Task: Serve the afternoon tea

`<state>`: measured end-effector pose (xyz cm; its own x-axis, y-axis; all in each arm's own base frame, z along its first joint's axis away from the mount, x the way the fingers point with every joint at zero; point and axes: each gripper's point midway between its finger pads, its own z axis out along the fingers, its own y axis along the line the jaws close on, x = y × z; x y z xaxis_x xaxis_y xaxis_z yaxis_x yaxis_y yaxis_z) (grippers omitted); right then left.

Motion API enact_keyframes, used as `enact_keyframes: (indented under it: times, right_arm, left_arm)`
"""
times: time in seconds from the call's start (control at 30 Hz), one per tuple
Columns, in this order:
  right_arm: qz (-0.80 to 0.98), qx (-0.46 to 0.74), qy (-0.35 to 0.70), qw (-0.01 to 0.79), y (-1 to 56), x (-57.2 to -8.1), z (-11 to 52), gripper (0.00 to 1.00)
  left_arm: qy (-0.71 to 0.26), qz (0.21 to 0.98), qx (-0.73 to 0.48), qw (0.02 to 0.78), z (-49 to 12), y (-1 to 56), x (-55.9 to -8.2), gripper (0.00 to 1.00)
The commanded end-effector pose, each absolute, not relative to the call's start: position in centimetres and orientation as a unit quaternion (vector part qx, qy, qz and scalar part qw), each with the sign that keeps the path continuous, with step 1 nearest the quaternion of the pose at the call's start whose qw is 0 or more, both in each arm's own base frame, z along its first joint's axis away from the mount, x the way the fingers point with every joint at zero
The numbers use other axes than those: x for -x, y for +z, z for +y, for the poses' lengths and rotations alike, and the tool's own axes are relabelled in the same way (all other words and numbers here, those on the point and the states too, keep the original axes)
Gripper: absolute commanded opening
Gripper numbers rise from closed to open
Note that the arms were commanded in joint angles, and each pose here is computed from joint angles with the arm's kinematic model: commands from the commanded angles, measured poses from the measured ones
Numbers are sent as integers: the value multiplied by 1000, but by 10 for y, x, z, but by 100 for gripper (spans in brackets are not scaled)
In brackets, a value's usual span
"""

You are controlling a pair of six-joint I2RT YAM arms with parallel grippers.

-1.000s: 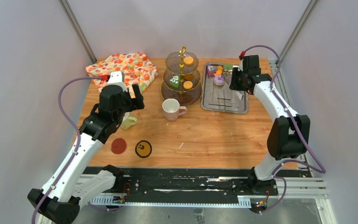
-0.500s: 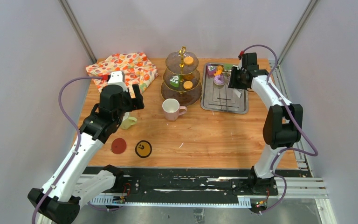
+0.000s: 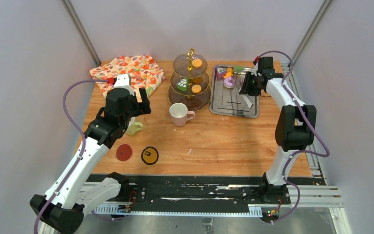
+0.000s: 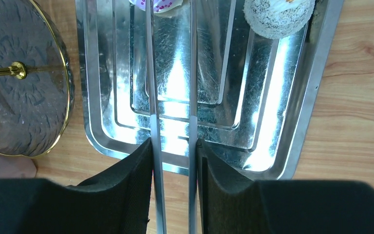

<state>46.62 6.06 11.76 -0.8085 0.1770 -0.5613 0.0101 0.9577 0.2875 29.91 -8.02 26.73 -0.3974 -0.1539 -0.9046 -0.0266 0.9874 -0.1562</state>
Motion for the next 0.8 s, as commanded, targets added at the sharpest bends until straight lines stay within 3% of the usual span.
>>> enact_keyframes:
  times: [0.0, 0.07, 0.77]
  right_arm:
    - [935, -58, 156, 313, 131, -466, 61, 6]
    - [934, -58, 150, 319, 136, -464, 58, 1]
    - [929, -60, 116, 347, 170, -402, 44, 1]
  left_arm:
    - [-55, 821, 59, 565, -77, 278, -301, 95]
    - [-54, 821, 58, 565, -77, 278, -301, 95]
    - [-59, 820, 58, 567, -76, 278, -296, 95]
